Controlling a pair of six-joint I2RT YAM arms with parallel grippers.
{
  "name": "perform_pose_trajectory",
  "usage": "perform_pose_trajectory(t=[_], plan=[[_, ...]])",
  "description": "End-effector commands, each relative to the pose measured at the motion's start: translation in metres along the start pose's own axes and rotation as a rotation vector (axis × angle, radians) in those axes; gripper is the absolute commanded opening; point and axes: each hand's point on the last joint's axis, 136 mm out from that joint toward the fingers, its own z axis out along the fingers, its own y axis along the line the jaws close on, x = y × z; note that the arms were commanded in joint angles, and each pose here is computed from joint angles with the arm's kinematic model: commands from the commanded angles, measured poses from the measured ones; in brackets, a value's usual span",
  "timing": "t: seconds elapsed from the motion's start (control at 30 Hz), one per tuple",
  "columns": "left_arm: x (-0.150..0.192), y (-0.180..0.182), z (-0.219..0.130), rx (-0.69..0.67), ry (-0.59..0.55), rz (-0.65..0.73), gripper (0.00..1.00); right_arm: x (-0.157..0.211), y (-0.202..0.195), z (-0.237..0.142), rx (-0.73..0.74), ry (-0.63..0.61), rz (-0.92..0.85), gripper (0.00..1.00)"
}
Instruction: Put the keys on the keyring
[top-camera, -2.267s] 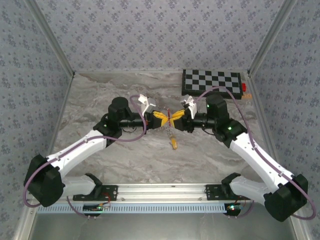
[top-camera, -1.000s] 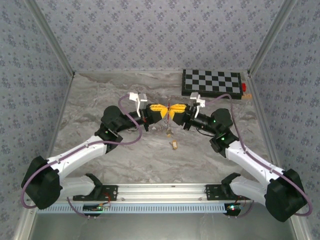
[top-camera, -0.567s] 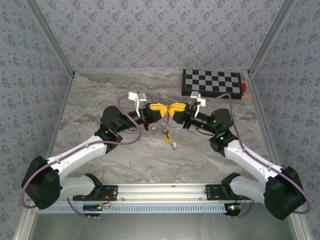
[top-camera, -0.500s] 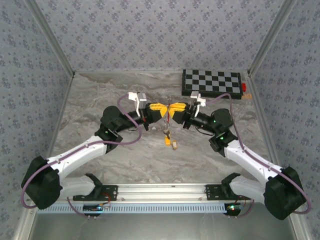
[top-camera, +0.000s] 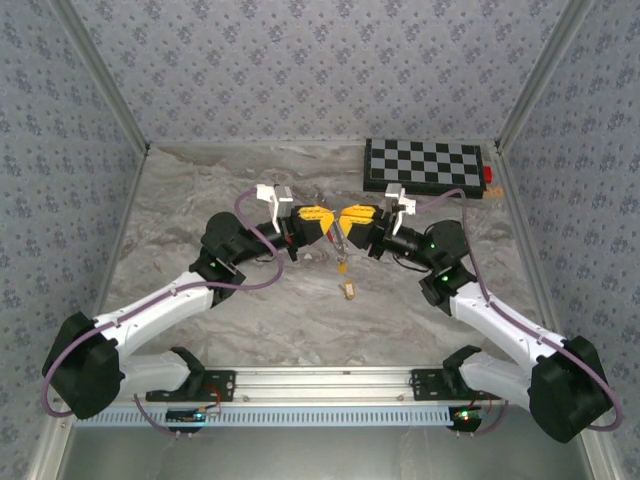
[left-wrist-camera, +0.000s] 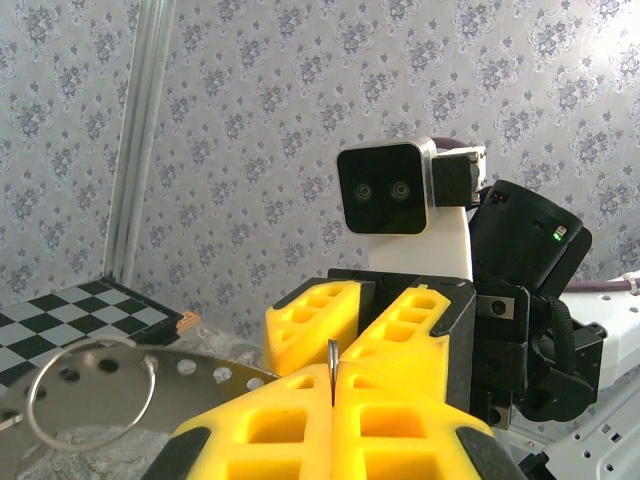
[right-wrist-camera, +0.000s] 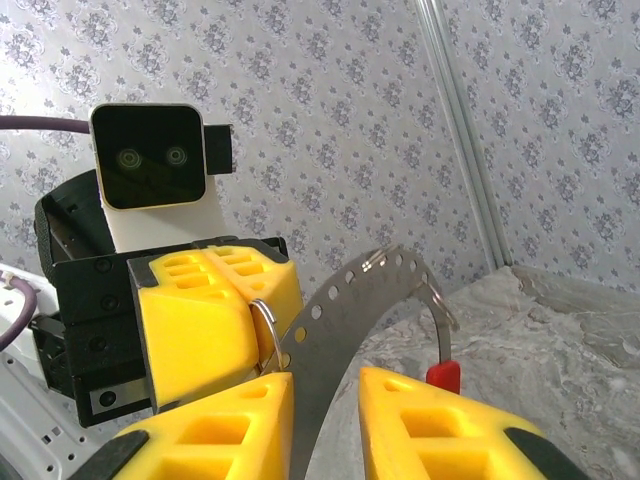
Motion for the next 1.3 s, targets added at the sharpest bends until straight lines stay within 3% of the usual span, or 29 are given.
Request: perform_pose_trajectory(t=[0.0, 0.33, 1.1, 1.27], plan=[[-0.013, -0.009, 0.000, 0.022, -0.037, 0.025, 0.00, -0.017, 0.018, 0.002, -0.075, -0.038, -0.040, 0.21], [-0.017, -0.003, -0.006, -0.030, -0.064, 0.041, 0.00, -0.016, 0.006, -0.006, 0.001, -0.065, -0.040, 0.21], [-0.009, -0.011, 0.002, 0.043, -0.019, 0.012, 0.00, -0.013, 0.023, 0.014, -0.118, -0.007, -0.032, 0.17], [-0.011, -0.013, 0.002, 0.050, -0.024, 0.014, 0.00, -0.009, 0.024, 0.016, -0.135, 0.010, -0.023, 0.05]])
